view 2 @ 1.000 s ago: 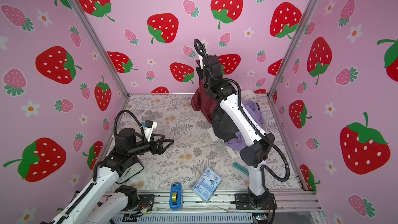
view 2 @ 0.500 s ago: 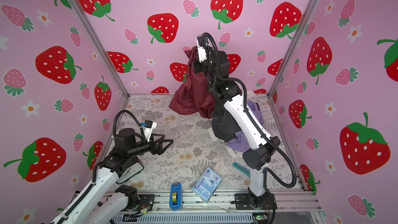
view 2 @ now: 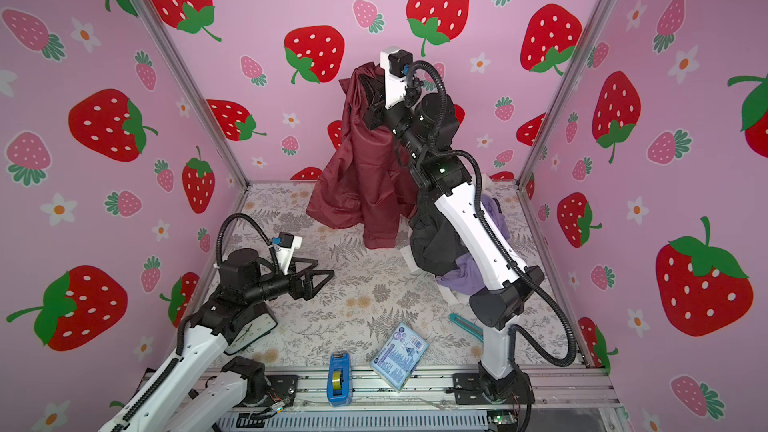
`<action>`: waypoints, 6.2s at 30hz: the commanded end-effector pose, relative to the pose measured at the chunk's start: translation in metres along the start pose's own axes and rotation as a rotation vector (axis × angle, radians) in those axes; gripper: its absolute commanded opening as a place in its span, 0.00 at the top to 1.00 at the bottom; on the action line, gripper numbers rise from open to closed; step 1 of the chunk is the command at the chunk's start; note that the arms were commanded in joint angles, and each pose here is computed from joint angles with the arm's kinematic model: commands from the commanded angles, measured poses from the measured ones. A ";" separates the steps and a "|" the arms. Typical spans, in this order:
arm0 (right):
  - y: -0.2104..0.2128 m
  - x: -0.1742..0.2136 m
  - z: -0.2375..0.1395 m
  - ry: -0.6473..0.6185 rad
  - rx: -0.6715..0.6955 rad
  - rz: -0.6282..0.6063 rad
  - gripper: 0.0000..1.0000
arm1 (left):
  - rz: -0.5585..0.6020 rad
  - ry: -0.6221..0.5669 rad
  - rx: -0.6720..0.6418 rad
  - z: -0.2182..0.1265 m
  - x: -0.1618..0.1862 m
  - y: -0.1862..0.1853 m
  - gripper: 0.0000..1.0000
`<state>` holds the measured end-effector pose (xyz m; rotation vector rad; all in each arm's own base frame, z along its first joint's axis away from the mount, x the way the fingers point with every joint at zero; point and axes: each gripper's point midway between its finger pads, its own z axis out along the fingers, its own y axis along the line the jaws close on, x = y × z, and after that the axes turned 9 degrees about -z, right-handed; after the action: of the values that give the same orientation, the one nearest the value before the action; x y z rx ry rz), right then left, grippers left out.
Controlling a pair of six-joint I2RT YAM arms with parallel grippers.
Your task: Pick out a specific cloth from the pile
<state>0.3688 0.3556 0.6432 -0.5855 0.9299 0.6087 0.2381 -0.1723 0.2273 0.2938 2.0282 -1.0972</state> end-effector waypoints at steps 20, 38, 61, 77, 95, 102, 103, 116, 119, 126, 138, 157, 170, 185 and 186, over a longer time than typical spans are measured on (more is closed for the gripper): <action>0.097 0.083 0.024 -0.023 -0.451 0.381 1.00 | 0.046 -0.018 0.018 -0.005 0.002 -0.008 0.01; 0.201 0.350 -0.063 0.722 -0.478 0.424 1.00 | 0.166 -0.165 0.025 -0.029 -0.003 -0.024 0.01; 0.225 0.500 -0.202 1.335 -0.370 0.241 0.60 | 0.153 -0.141 0.005 -0.025 -0.002 -0.017 0.01; 0.154 0.400 -0.172 1.230 -0.212 0.057 0.10 | 0.156 -0.143 0.011 -0.025 -0.002 -0.020 0.01; 0.056 0.480 -0.207 1.434 0.089 -0.021 0.18 | 0.152 -0.135 -0.001 -0.023 -0.001 -0.016 0.01; 0.057 0.503 -0.219 1.466 0.093 0.013 0.20 | 0.147 -0.132 -0.017 -0.022 0.000 -0.012 0.01; 0.057 0.506 -0.220 1.471 0.094 0.010 0.21 | 0.148 -0.132 -0.016 -0.022 0.000 -0.013 0.01; 0.060 0.546 -0.239 1.512 0.061 0.119 0.23 | 0.152 -0.128 -0.021 -0.021 0.001 -0.011 0.01; 0.057 0.549 -0.241 1.512 0.070 0.136 0.18 | 0.153 -0.129 -0.022 -0.022 0.001 -0.011 0.01; 0.062 0.561 -0.244 1.500 0.032 0.219 0.13 | 0.156 -0.127 -0.023 -0.022 0.002 -0.011 0.01; 0.083 0.590 -0.262 1.546 -0.024 0.323 0.42 | 0.159 -0.130 -0.024 -0.022 0.001 -0.011 0.01; 0.081 0.523 -0.210 1.346 -0.059 0.356 1.00 | 0.160 -0.135 -0.022 -0.023 0.001 -0.012 0.01; 0.084 0.426 -0.147 1.096 -0.108 0.293 1.00 | 0.170 -0.143 -0.014 -0.025 0.001 -0.015 0.01; 0.039 0.313 -0.094 0.821 0.012 0.110 1.00 | 0.178 -0.150 -0.011 -0.027 0.001 -0.017 0.01; 0.036 0.305 -0.092 0.801 0.021 0.100 1.00 | 0.177 -0.150 -0.011 -0.027 0.001 -0.017 0.01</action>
<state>0.4340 0.3859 0.2342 -0.8614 1.9664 0.4484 0.2163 -0.1608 0.2432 0.3510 1.8491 -0.9740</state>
